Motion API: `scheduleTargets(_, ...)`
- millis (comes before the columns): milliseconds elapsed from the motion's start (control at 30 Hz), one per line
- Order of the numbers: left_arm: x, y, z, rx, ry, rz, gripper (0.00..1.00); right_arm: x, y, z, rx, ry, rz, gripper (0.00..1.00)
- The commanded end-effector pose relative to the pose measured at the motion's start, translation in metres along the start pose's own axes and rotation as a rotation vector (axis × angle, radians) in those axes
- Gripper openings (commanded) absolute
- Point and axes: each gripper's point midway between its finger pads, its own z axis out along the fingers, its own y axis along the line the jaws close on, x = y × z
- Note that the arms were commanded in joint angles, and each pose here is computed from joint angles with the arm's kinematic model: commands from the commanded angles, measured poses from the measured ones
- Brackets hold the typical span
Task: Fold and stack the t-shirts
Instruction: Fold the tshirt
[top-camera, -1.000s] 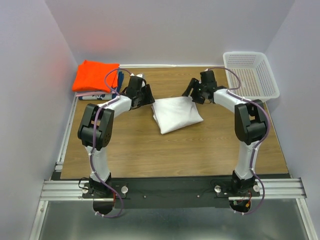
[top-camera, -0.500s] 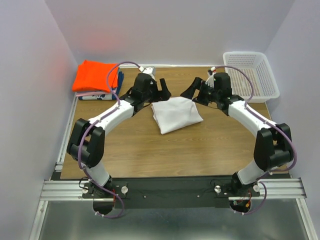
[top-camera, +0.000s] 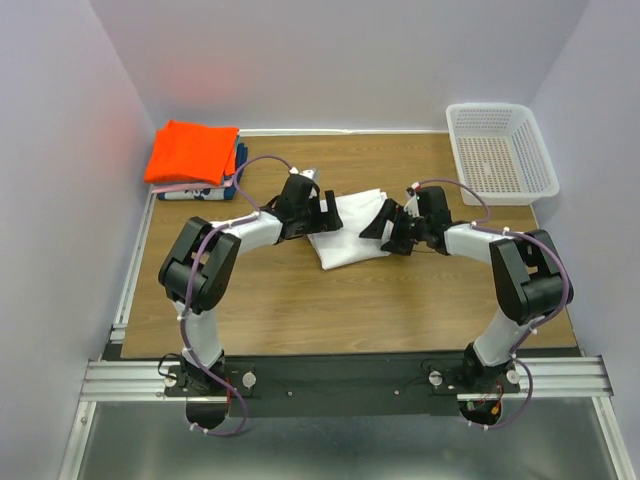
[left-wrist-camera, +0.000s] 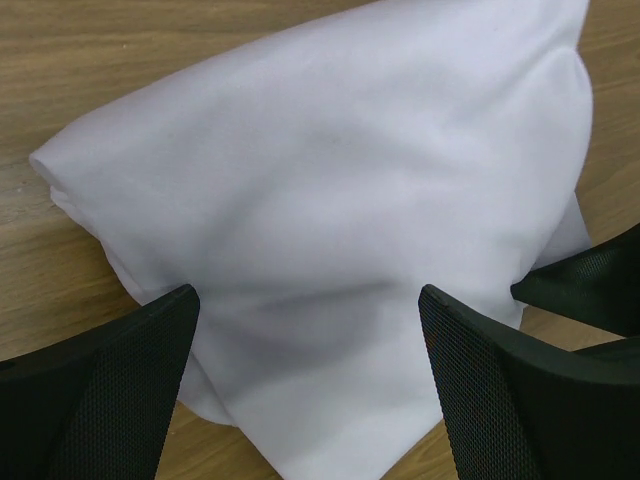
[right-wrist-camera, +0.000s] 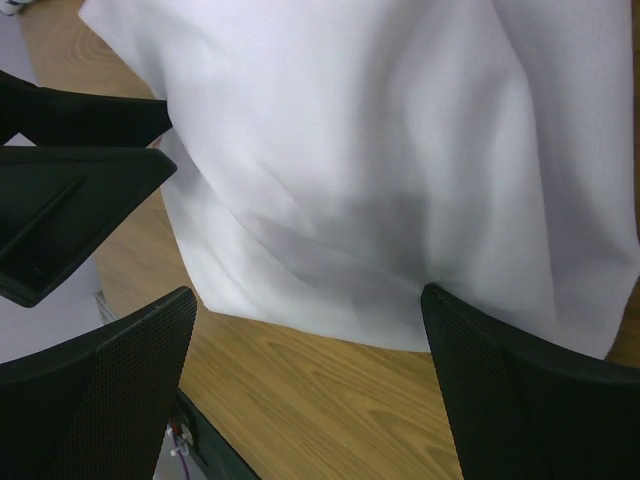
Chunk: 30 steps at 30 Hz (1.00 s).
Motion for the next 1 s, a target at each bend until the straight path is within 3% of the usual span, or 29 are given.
scheduleTargets(0, 0.011, 0.011, 0.005, -0.008, 0.018, -0.011, 0.98, 0.010, -0.024, 0.004, 0.062, -0.006, 0.033, 1.00)
scheduleTargets(200, 0.006, 0.026, -0.004, -0.048, -0.011, -0.021, 0.98, 0.006, -0.016, -0.010, 0.052, -0.049, 0.005, 1.00)
scheduleTargets(433, -0.042, -0.008, -0.036, 0.018, -0.134, 0.016, 0.98, -0.025, 0.050, -0.040, -0.119, -0.123, -0.106, 1.00)
scheduleTargets(567, -0.048, -0.024, -0.044, 0.048, -0.154, 0.027, 0.98, -0.040, 0.079, -0.044, -0.200, -0.120, -0.146, 1.00)
scheduleTargets(833, -0.030, -0.030, -0.014, 0.079, -0.078, 0.038, 0.98, -0.069, 0.080, -0.004, -0.235, -0.102, -0.206, 1.00)
scheduleTargets(967, -0.017, -0.015, 0.004, 0.043, -0.041, 0.031, 0.98, -0.069, 0.050, 0.032, -0.228, -0.062, -0.150, 1.00)
